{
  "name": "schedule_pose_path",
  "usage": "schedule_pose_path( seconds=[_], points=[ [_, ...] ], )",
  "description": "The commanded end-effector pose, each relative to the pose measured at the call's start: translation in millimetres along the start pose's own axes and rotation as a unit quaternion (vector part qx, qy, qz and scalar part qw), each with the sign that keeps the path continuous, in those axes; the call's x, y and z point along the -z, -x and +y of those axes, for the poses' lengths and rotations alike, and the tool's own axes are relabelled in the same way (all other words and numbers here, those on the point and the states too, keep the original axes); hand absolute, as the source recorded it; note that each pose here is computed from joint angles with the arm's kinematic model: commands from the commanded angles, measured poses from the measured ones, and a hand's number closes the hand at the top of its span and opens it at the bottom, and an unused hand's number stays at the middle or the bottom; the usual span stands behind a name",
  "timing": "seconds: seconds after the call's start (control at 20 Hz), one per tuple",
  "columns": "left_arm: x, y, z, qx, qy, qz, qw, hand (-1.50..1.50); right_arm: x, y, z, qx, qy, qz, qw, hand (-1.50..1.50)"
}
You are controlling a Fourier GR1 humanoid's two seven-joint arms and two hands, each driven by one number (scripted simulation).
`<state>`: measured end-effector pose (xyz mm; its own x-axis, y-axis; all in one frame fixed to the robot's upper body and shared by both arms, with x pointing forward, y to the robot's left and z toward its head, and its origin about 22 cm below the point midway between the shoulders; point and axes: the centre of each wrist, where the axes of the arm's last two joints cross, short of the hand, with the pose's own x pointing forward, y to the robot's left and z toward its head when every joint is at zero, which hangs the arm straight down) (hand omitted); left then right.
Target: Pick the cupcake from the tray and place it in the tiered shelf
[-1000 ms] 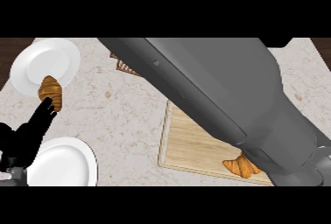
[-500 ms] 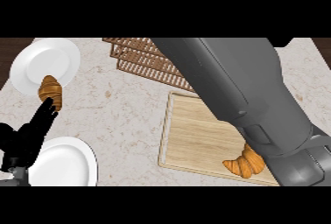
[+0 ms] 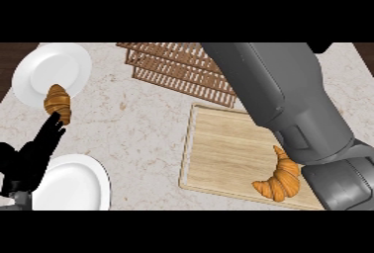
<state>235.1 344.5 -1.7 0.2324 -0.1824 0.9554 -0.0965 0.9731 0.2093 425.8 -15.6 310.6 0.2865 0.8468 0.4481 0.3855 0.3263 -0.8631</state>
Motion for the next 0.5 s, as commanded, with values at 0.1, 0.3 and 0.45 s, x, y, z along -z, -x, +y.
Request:
schedule_pose_path(
  seconds=[0.1,0.3,0.45],
  points=[
    [7,-5,6,-0.002,-0.003,0.001,1.0000,0.00,5,20,30,0.037,0.002,0.005,0.999,-1.50],
    [-2,0,1,-0.004,0.003,-0.004,1.0000,0.00,1,3,7,0.091,0.021,0.005,0.996,-1.50],
    [9,-7,5,0.003,-0.009,0.007,0.9999,0.00,8,17,6,0.147,0.011,0.010,0.989,-1.50]
  ],
)
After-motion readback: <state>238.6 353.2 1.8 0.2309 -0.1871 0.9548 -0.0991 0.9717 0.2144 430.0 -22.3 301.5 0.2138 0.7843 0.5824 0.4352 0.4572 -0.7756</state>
